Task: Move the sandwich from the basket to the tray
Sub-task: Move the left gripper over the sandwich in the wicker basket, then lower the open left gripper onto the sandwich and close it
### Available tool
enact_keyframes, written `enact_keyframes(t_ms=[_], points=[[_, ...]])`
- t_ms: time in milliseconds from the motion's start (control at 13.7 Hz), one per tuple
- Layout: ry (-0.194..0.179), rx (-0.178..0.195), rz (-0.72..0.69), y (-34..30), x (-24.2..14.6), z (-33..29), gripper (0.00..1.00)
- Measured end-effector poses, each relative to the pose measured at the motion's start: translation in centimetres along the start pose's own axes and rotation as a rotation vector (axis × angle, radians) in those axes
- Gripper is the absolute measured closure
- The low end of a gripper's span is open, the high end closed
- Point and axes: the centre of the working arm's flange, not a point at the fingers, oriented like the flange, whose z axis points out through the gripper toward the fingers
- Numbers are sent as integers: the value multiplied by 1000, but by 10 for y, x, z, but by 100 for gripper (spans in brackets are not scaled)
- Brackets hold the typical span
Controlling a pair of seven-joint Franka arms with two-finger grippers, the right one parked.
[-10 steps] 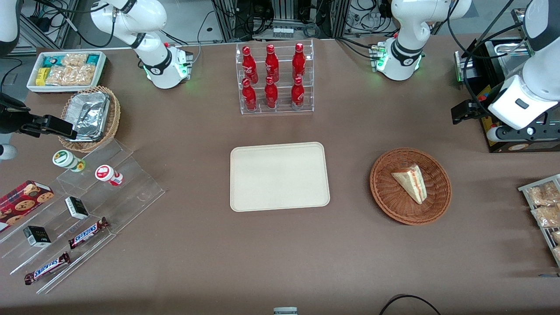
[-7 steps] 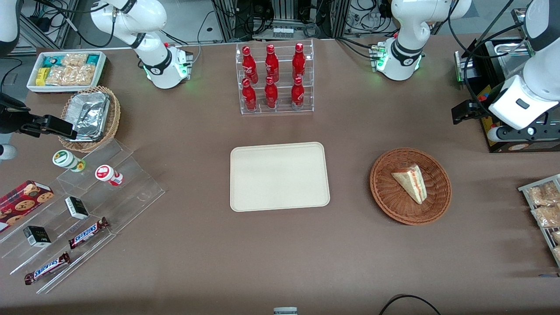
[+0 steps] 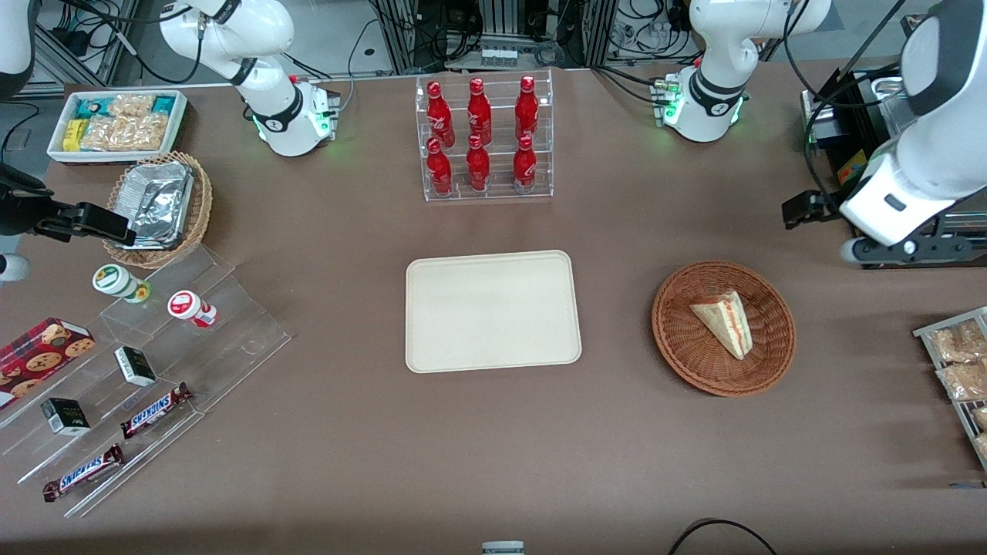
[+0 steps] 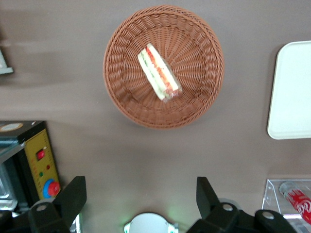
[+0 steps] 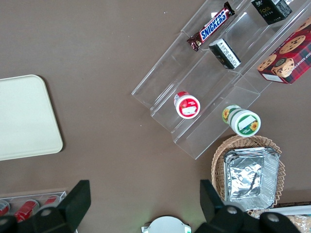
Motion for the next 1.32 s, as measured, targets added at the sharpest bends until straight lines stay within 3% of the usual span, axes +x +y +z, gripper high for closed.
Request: enact_keyframes(t_ms=[659,1317], points=[[53,-8,16,11,23,118,0],[146,-28,-13,11,22,190,0]])
